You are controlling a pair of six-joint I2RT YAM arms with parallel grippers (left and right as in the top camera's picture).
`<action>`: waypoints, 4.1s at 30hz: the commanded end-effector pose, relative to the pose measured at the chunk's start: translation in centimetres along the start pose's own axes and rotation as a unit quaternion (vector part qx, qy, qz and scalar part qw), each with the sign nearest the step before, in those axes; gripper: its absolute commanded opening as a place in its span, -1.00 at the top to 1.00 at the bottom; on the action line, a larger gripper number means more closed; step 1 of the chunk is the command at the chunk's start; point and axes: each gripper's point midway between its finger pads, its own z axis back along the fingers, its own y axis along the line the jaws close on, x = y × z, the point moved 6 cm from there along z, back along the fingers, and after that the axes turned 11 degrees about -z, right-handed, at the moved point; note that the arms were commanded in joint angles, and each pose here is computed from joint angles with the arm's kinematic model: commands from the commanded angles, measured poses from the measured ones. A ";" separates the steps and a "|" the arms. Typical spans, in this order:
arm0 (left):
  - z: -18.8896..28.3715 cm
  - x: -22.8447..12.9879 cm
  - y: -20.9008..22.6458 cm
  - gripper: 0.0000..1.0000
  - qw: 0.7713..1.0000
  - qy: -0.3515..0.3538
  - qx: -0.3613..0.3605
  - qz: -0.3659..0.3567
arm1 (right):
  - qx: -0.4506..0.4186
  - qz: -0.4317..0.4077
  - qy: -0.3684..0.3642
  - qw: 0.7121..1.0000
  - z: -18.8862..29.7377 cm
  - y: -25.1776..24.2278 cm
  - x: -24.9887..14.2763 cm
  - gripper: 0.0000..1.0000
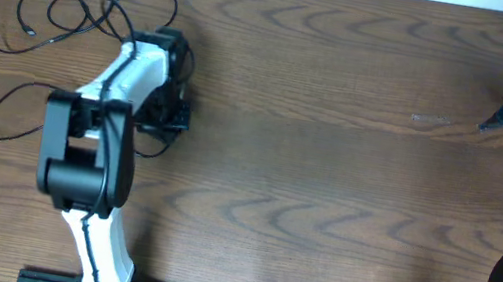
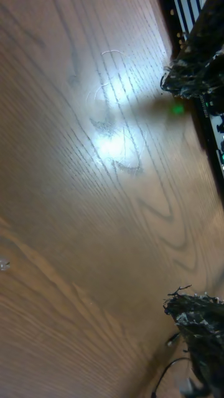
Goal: Untangle cables
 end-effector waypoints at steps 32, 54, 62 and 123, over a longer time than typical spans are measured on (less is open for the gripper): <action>7.6 0.7 17.7 -0.15 0.854 -0.228 -0.018 0.466 | 0.005 0.007 -0.006 1.000 0.4 0.1 0.0 -0.98; -1.1 6.5 18.4 -0.02 0.880 -0.214 -0.048 0.421 | 0.005 0.007 -0.006 1.000 0.4 0.1 0.0 -0.99; -2.1 6.3 18.1 0.79 0.893 -0.198 -0.044 0.403 | 0.005 0.007 -0.006 1.000 0.4 0.1 0.0 -0.98; 7.4 7.3 16.4 0.80 0.860 -0.326 -0.063 0.387 | 0.005 0.007 -0.006 1.000 0.4 0.1 0.0 -0.99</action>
